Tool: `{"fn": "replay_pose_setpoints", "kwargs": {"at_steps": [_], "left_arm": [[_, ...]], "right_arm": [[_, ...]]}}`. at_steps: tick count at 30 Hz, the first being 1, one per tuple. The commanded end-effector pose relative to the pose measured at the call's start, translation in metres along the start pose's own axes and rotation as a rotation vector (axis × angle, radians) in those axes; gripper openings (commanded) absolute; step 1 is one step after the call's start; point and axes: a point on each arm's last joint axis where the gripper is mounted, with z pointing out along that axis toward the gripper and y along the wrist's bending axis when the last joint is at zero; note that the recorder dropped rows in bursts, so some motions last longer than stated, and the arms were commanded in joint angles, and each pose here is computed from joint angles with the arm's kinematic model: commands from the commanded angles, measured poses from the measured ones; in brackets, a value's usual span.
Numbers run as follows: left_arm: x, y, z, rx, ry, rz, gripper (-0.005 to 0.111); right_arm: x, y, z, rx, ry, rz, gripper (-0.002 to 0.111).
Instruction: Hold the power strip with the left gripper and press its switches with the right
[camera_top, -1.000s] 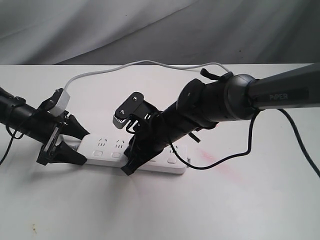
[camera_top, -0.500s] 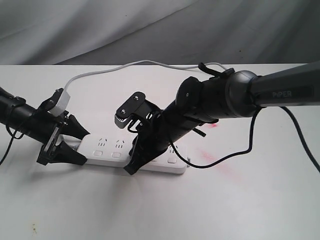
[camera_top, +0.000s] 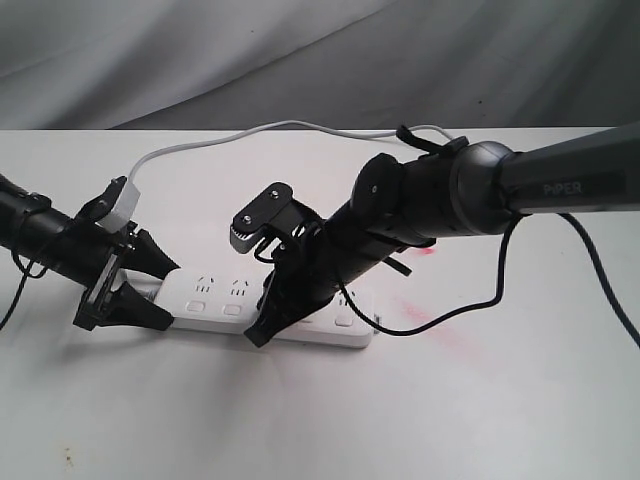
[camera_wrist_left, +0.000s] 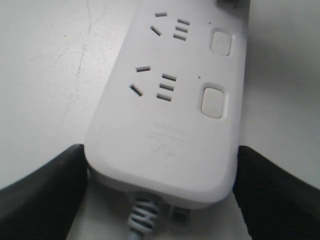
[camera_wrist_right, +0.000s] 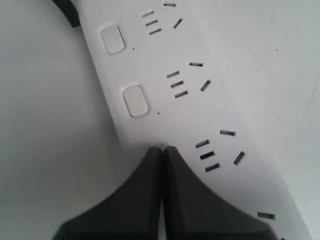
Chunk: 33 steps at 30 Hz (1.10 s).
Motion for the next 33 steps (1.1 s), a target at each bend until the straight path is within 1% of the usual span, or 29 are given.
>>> {"fn": "replay_pose_setpoints", "kwargs": {"at_steps": [1,5,9,11,13,17,20,25,29,33], "left_arm": [[0.019,-0.005,0.011,0.047,0.109,-0.002,0.063],[0.019,-0.005,0.011,0.047,0.109,-0.002,0.063],[0.019,-0.005,0.011,0.047,0.109,-0.002,0.063],[0.019,-0.005,0.011,0.047,0.109,-0.002,0.063],[0.019,-0.005,0.011,0.047,0.109,-0.002,0.063],[0.019,-0.005,0.011,0.047,0.109,-0.002,0.063],[0.019,-0.005,0.011,0.047,0.109,-0.002,0.063],[0.019,-0.005,0.011,0.047,0.11,-0.002,0.063],[0.019,-0.005,0.011,0.047,0.11,-0.002,0.063],[0.019,-0.005,0.011,0.047,0.11,-0.002,0.063]], "right_arm": [[0.03,-0.006,0.032,-0.023,0.121,-0.035,0.0],[0.021,-0.006,0.031,-0.034,0.085,-0.044,0.0],[0.02,-0.007,0.029,-0.039,0.085,-0.042,0.0],[0.015,-0.007,0.023,-0.027,0.063,-0.058,0.0],[0.003,-0.006,0.01,-0.005,-0.007,-0.091,0.0],[-0.028,-0.004,-0.038,0.034,-0.194,-0.107,0.0],[-0.035,-0.009,-0.067,0.04,-0.24,-0.117,0.0],[-0.029,-0.016,-0.082,-0.014,-0.225,-0.106,0.0],[-0.012,-0.015,-0.074,-0.041,-0.171,-0.094,0.0],[0.008,-0.012,-0.063,-0.034,-0.119,-0.078,0.0]]}}
